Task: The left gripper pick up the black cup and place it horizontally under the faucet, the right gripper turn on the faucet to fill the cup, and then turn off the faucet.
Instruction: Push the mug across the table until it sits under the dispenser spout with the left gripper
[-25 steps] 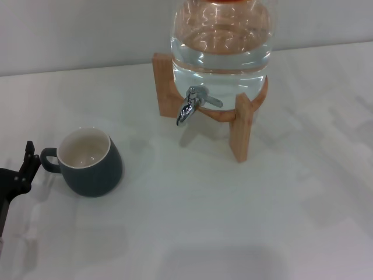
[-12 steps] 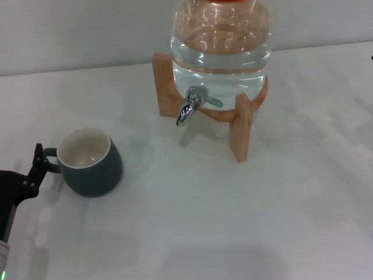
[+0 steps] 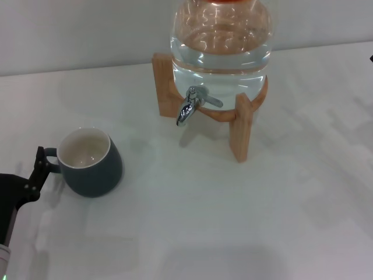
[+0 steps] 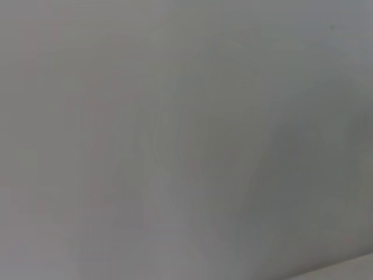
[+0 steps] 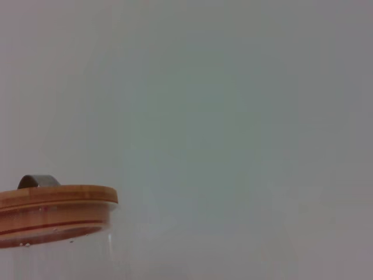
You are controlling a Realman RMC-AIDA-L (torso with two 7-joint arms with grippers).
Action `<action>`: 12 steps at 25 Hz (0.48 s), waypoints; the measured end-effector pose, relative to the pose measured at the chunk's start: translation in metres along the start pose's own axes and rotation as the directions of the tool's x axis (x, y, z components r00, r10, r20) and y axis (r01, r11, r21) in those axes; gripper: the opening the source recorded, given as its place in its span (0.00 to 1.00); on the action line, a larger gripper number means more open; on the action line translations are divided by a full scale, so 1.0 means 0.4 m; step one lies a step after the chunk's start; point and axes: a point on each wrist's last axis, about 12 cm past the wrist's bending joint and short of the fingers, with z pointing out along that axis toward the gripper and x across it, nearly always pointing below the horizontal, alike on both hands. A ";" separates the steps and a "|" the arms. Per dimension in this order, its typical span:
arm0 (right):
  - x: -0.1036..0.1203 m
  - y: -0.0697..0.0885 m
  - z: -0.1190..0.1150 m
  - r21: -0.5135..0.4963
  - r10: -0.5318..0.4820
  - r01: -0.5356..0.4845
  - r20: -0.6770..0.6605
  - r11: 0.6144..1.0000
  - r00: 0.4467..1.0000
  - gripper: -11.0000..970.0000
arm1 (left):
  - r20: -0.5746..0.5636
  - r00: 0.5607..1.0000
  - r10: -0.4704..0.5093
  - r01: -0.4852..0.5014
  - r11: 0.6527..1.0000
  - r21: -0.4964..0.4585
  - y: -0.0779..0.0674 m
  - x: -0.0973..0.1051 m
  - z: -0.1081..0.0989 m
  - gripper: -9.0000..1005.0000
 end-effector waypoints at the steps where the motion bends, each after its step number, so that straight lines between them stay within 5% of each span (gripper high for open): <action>1: 0.000 0.000 0.000 -0.001 0.000 0.000 -0.001 1.000 1.000 0.87 | 0.000 1.000 0.000 0.000 1.000 0.001 -0.001 0.000 0.000 0.88; 12: -0.001 -0.001 0.002 -0.004 -0.002 0.002 -0.003 1.000 1.000 0.87 | -0.001 1.000 0.011 -0.011 1.000 0.017 -0.009 0.003 -0.013 0.88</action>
